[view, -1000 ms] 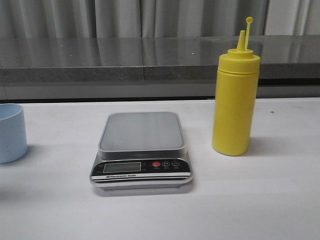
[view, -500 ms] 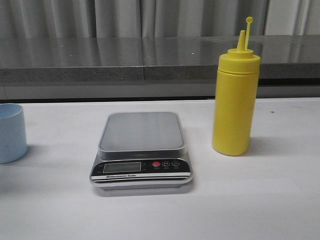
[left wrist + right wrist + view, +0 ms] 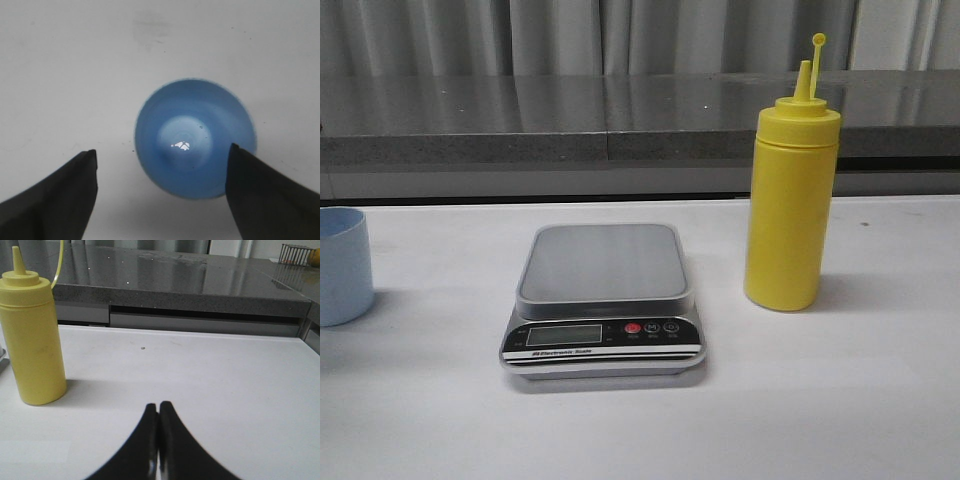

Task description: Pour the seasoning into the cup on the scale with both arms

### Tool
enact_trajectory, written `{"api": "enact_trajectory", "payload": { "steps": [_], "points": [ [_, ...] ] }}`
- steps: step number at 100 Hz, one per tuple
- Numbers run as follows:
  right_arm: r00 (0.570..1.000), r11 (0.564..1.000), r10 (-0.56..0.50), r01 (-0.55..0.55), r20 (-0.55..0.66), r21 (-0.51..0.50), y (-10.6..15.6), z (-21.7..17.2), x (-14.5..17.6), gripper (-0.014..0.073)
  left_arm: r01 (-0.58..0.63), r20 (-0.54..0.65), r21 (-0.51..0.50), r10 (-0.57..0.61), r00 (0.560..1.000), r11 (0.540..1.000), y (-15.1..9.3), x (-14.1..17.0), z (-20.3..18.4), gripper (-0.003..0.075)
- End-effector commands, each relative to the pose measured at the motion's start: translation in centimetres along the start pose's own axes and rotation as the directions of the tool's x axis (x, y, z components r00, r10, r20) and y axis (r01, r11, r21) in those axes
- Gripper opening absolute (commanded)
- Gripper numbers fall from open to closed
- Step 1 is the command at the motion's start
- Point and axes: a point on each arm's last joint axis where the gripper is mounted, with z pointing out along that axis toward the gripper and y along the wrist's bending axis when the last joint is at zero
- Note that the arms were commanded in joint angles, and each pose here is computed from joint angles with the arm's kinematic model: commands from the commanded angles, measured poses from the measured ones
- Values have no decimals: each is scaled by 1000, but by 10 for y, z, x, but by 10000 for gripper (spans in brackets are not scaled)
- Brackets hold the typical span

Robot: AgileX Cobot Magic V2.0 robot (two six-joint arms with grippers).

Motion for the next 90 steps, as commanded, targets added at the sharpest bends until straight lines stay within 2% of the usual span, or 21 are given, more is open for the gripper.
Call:
{"api": "enact_trajectory", "payload": {
  "steps": [1, 50, 69, 90],
  "points": [
    [996, 1000, -9, 9, 94, 0, 0, -1, -8, -120, 21, 120, 8, -22, 993, 1000, 1, -18, -11, 517],
    [996, 1000, -9, 9, 94, 0, 0, -1, -8, -120, 22, 50, 2, -22, 998, 1000, 2, -13, 26, 498],
    [996, 1000, -9, 9, 94, 0, 0, -1, -8, -120, 39, 53, 9, -39, 998, 999, 1, -15, 31, 351],
    [996, 1000, -9, 9, 94, 0, 0, -1, -8, -120, 60, 73, 20, -61, 995, 998, 0, -17, 31, 67]
  ]
}}
